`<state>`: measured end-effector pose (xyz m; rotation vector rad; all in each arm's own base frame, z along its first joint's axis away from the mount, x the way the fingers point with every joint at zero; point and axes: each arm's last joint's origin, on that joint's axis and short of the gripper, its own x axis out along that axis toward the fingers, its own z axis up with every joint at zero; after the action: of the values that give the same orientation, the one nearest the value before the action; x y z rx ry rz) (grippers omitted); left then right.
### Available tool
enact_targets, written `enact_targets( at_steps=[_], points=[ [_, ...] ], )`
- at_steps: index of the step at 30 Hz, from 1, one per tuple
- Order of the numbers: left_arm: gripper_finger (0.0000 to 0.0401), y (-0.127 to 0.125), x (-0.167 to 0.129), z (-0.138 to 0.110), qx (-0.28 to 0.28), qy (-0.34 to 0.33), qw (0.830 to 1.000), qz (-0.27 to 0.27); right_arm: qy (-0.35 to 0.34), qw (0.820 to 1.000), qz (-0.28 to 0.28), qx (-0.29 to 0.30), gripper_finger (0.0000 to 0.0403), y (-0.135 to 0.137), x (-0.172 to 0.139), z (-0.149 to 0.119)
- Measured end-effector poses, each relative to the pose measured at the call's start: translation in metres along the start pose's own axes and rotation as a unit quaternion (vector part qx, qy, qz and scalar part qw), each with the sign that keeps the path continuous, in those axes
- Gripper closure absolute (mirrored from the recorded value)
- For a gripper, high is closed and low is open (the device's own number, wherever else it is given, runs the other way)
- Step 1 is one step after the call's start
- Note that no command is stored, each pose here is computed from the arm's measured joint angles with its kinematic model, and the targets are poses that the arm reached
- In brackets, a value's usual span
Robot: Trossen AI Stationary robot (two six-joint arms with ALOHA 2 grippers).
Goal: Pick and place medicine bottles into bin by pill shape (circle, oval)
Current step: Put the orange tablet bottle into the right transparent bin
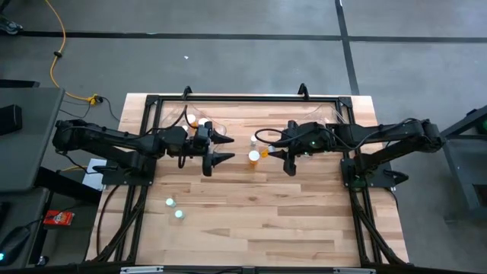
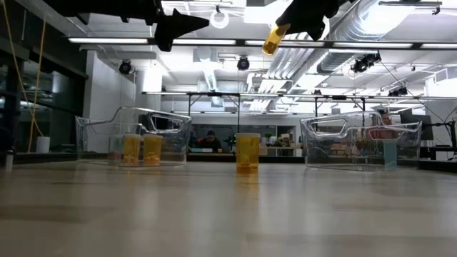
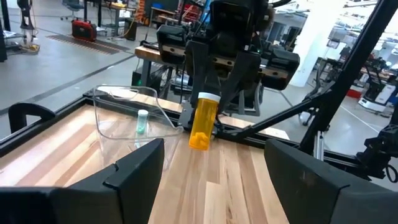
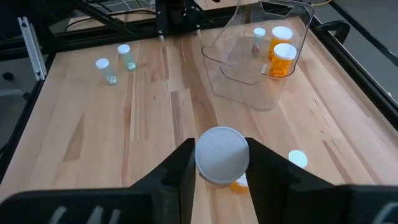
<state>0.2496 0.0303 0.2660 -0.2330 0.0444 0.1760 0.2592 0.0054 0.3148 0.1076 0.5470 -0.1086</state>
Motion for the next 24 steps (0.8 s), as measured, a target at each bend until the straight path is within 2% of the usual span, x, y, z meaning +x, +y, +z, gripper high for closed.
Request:
enact_targets(
  at_steps=[5,8,11,15,20,24],
  points=[
    [0.0133,0.0,0.0,0.0,0.0,0.0,1.0,0.0,0.0,1.0,-0.02,-0.014,0.0302,-0.001,-0.002,0.0],
    [0.0133,0.0,0.0,0.0,0.0,0.0,1.0,0.0,0.031,0.994,-0.103,-0.03,0.0302,-0.008,-0.014,0.004],
    [0.0133,0.0,0.0,0.0,0.0,0.0,1.0,0.0,0.093,0.977,-0.193,-0.021,0.0302,-0.02,-0.029,0.004],
    [0.0133,0.0,0.0,0.0,0.0,0.001,1.0,0.0,0.187,0.949,-0.255,0.024,0.0302,-0.041,-0.039,-0.011],
    [0.0133,0.0,0.0,0.0,0.0,0.001,1.0,0.0,0.278,0.909,-0.304,0.066,0.0302,-0.062,-0.038,-0.047],
    [0.0133,0.0,0.0,0.0,0.0,0.001,1.0,0.001,0.299,0.896,-0.309,0.114,0.0302,-0.079,-0.034,-0.076]
  ],
)
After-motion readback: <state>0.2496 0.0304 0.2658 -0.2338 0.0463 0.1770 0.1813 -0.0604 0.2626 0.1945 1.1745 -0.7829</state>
